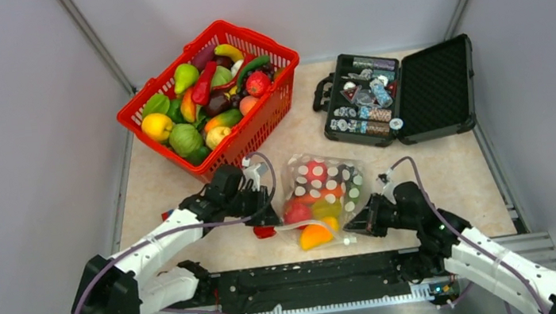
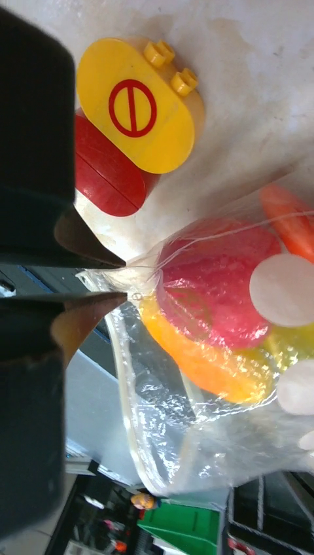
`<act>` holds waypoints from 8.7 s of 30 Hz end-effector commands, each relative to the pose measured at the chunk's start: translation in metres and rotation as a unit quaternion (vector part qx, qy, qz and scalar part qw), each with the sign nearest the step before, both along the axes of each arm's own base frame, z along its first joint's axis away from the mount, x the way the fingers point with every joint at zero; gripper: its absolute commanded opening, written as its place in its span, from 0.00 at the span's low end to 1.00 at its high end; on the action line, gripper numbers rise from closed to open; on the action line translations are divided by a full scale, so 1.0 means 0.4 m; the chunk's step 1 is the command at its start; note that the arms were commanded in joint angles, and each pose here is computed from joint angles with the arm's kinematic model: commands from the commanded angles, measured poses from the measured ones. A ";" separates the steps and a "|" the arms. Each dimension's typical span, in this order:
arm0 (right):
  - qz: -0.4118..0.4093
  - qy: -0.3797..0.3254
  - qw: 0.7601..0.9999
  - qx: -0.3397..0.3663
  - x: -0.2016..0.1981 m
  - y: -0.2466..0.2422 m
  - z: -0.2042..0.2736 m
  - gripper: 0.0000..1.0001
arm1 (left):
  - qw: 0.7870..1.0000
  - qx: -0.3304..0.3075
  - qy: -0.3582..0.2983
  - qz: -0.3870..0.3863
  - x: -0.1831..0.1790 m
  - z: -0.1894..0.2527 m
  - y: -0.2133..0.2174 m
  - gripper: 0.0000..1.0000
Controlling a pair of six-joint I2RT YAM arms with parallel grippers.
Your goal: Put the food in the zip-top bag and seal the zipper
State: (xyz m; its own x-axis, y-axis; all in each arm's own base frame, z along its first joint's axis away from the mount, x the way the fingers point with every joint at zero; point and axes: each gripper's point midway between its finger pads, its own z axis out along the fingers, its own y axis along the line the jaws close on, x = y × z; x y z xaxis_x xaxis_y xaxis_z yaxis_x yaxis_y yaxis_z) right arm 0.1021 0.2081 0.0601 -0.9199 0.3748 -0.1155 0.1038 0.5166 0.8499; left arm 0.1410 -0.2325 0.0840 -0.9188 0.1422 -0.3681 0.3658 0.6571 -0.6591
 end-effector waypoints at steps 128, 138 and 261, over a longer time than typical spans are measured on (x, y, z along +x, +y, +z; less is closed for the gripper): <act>0.005 -0.515 0.842 -0.163 0.284 -0.140 0.521 0.64 | 0.840 0.020 -0.432 -0.326 0.012 0.375 -0.118 0.00; 0.182 -0.680 0.696 -0.144 0.315 -0.031 0.554 0.81 | 0.834 0.020 -0.441 -0.332 0.015 0.402 -0.134 0.00; 0.290 -0.663 0.677 -0.133 0.264 0.064 0.641 0.00 | 0.833 0.018 -0.541 -0.111 0.123 0.624 -0.076 0.98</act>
State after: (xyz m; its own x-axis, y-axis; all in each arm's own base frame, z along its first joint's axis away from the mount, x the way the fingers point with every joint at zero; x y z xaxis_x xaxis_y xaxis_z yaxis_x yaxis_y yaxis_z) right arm 0.2212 0.2343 0.3118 0.0773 -0.2121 -0.9742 -0.9395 0.3116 -0.1424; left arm 0.1966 -0.2241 0.2736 -0.1358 0.4646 -0.8750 0.7806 0.5941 0.1943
